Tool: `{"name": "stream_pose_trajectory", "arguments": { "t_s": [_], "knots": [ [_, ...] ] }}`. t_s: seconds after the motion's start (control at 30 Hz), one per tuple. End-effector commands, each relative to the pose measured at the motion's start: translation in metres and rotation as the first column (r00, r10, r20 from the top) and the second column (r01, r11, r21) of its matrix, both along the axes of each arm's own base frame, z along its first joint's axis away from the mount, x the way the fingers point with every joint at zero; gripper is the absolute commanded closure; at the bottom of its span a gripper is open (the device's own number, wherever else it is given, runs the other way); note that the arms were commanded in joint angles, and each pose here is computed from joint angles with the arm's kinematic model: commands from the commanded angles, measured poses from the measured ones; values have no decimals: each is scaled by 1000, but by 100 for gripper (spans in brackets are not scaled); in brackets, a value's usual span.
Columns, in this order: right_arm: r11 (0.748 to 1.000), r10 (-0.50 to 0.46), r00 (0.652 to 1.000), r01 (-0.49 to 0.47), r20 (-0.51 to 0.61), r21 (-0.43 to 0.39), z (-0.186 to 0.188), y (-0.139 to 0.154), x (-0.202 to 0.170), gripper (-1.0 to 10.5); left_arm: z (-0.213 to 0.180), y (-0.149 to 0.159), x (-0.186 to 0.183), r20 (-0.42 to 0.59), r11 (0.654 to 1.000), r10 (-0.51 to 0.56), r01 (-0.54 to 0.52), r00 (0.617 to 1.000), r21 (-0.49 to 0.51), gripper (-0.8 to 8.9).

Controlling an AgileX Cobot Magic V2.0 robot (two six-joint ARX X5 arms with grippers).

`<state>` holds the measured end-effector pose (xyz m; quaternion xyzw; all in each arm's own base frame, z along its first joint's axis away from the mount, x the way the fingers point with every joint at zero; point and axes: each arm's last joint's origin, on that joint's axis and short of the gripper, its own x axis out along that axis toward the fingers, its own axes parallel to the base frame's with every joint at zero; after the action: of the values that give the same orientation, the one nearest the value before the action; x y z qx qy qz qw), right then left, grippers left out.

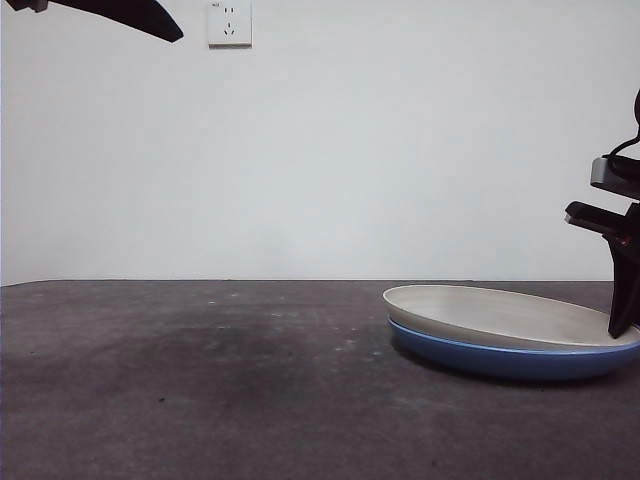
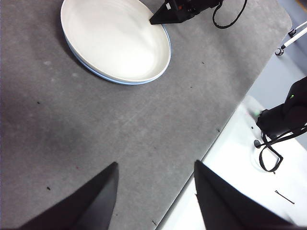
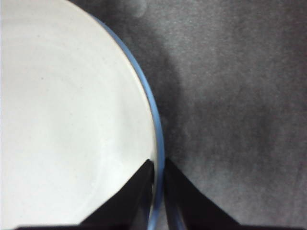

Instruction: Pick up the white plate, put it on the blue plate, put it on desk

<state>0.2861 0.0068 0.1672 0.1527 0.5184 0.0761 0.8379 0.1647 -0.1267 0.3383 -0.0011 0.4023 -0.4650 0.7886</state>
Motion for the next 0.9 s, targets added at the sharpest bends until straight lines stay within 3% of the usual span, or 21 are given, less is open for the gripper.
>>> {"name": "stream_pose_trajectory", "arguments": {
  "t_s": [0.03, 0.6, 0.9],
  "knots": [
    [1000, -1, 1000, 1, 7, -4, -1, 1, 4, 935, 3, -2, 0, 16, 1000, -14, 14, 1000, -11, 564],
    [991, -12, 988, -9, 155, 132, 41, 8, -6, 935, 3, -2, 0, 17, 1000, -14, 14, 1000, -11, 564],
    [982, 57, 973, -95, 223, 161, 63, 42, -5, 935, 4, -2, 0, 22, 1000, -14, 14, 1000, -15, 564]
  ]
}}
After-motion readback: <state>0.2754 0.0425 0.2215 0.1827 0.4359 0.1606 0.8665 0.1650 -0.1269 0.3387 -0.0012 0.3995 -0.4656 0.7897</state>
